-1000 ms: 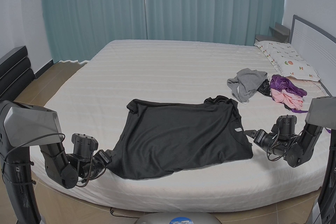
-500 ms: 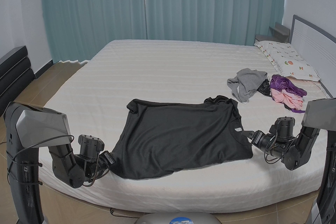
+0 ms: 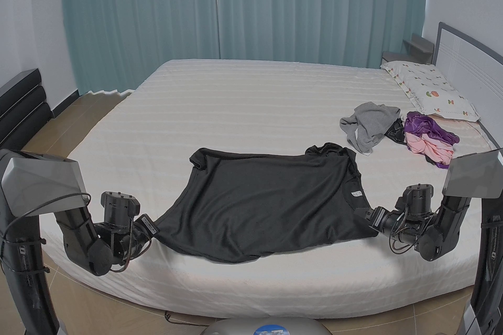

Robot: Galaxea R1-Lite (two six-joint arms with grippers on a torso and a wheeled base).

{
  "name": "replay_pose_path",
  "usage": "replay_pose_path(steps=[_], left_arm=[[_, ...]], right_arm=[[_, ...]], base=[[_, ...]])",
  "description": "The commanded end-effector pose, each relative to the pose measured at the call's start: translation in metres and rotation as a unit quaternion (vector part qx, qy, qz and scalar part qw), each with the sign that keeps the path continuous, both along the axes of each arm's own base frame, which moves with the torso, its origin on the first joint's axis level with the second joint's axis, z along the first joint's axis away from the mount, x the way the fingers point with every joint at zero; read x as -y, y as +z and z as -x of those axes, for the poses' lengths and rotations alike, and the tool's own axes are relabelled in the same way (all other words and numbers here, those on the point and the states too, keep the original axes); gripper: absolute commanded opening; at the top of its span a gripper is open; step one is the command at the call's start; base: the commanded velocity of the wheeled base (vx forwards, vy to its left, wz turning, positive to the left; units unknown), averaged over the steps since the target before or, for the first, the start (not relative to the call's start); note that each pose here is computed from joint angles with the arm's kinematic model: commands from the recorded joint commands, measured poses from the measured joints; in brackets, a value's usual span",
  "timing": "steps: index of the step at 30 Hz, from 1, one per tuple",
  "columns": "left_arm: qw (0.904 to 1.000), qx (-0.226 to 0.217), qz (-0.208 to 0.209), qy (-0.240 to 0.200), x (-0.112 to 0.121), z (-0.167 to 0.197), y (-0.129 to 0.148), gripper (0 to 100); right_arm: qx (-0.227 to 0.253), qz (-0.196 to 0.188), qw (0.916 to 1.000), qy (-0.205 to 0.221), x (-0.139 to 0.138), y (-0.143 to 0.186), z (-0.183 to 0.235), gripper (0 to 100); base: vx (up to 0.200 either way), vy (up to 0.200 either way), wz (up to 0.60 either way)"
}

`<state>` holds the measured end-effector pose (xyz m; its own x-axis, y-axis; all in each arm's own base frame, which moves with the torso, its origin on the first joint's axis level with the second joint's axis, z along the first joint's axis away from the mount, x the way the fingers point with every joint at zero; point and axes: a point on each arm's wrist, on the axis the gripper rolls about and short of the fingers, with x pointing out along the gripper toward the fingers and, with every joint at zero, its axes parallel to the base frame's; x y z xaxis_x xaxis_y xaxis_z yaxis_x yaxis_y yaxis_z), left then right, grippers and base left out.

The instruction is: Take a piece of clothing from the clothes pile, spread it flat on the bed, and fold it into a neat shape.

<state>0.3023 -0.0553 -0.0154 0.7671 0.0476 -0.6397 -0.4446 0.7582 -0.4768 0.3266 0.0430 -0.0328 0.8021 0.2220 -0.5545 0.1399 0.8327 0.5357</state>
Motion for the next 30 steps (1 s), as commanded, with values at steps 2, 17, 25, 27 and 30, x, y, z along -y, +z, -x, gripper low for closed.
replay_pose_path(steps=[2,17,25,27,30], left_arm=[[0.9995,0.03,0.005,0.005,-0.006,0.004,0.025,0],[0.9995,0.031,0.004,0.009,-0.008,0.004,0.025,0],[0.9995,0.029,0.004,0.009,-0.008,0.004,0.024,0],[0.9995,0.029,0.004,0.009,-0.008,0.004,0.024,0],[0.9995,0.03,0.004,0.009,-0.008,0.004,0.024,0]], right_arm=[[-0.007,0.011,0.9997,0.023,-0.012,-0.01,-0.003,100],[-0.012,0.096,0.9949,0.027,-0.005,-0.005,-0.005,100],[-0.034,0.108,0.9933,0.024,0.008,-0.01,0.005,100],[-0.037,0.108,0.993,0.029,0.006,-0.011,0.007,100],[-0.044,0.107,0.9925,0.04,0.001,-0.016,0.009,100]], base=[[0.0,0.0,0.0],[0.0,0.0,0.0],[0.0,0.0,0.0],[0.0,0.0,0.0],[0.0,0.0,0.0]])
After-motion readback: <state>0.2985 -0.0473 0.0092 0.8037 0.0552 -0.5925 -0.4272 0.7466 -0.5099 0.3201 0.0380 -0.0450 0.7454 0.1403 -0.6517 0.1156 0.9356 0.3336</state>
